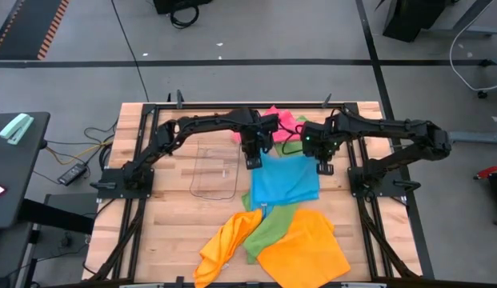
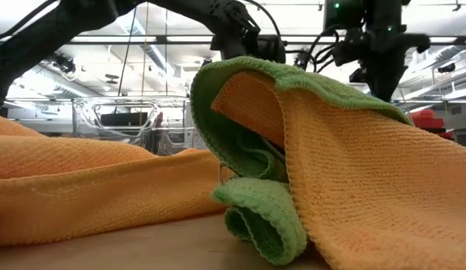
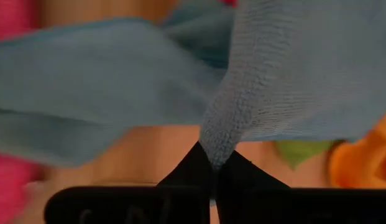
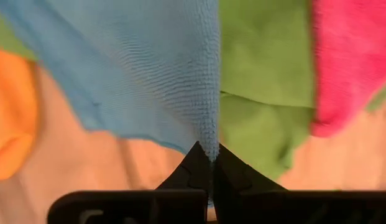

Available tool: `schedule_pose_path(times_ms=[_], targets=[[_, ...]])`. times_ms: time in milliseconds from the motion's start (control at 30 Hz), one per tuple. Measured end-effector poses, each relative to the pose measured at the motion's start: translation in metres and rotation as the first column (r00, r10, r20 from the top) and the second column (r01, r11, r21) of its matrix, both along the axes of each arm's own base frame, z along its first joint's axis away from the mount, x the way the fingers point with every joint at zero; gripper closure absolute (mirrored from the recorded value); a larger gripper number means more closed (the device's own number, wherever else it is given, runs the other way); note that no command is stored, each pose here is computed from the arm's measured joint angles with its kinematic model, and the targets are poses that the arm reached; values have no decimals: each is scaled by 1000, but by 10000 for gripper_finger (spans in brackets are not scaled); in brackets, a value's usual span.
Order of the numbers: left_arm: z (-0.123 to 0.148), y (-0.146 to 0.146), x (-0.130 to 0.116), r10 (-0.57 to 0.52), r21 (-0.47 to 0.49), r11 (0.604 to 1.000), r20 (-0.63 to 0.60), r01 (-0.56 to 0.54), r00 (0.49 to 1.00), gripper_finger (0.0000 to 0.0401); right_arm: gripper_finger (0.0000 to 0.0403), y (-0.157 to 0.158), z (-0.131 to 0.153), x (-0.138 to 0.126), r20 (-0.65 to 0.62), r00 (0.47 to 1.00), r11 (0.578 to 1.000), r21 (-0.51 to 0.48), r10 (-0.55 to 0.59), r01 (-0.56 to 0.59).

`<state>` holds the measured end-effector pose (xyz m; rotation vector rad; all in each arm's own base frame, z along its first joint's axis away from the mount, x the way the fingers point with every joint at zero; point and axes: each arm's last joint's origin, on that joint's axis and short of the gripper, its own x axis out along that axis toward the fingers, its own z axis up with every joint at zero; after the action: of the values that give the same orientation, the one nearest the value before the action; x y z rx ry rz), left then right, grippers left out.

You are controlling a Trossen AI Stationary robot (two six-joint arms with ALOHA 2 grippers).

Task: Fold microfiber towels
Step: Fold the left blue towel

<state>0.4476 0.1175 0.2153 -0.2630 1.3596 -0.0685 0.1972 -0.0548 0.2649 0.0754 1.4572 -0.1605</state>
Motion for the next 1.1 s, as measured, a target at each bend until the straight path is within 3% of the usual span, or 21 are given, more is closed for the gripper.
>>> schedule_pose_path(times_ms=[400,600,867,1100], targets=[[-1,14,-2,0,136,991,-16,2,1000,383,393,-34,-25,-6,8,1000,999,-46,1,0],[0,18,2,4,206,978,22,-9,1000,388,367,-46,-33,-4,37,999,998,-70,4,-1],[-3,21,2,36,291,956,-7,-33,999,341,308,-59,-31,-1,105,994,992,-123,20,-7],[1,21,-6,39,269,963,-61,-21,997,259,234,-61,-33,-15,37,992,992,-28,-124,125]])
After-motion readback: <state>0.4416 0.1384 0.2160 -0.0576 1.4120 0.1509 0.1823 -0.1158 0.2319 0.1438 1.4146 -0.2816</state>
